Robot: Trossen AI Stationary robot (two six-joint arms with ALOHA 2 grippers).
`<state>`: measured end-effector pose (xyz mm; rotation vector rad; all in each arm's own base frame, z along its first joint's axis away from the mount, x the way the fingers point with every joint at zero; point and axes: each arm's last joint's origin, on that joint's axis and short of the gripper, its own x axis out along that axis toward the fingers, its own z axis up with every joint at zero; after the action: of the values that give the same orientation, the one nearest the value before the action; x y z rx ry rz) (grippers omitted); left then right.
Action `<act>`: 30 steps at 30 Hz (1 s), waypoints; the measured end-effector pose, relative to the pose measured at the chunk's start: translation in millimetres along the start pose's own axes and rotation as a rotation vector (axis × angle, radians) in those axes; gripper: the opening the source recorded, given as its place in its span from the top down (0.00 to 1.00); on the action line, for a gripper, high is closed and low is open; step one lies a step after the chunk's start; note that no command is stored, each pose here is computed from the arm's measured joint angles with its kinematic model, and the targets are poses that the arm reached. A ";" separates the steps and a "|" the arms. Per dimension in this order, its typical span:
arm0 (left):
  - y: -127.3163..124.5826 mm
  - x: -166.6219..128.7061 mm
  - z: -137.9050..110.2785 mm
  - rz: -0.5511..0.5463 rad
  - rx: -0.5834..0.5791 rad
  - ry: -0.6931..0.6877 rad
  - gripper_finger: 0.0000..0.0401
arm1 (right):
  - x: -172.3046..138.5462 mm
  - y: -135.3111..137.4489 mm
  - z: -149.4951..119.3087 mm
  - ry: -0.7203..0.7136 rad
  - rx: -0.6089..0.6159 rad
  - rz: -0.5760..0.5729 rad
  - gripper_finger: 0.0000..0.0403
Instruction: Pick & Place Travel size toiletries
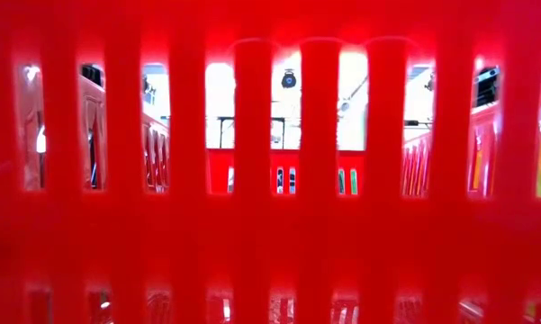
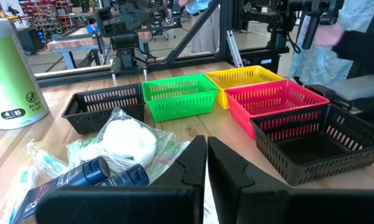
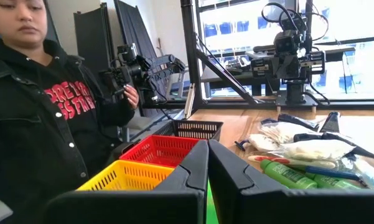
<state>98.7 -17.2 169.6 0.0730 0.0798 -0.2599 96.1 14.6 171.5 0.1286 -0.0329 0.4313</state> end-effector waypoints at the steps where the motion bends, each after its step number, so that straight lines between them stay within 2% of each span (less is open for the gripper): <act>1: 0.0 0.0 0.0 0.000 0.000 0.000 0.97 | 0.0 0.0 0.1 -0.001 -0.012 -0.002 1.00; 30: 0.1 0.0 0.8 0.001 -0.006 -0.008 0.97 | 0.0 -0.3 0.0 -0.001 -0.015 -0.009 1.00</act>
<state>98.8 -17.2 170.4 0.0659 0.0721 -0.2591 96.2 14.4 171.4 0.1137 -0.0363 0.4216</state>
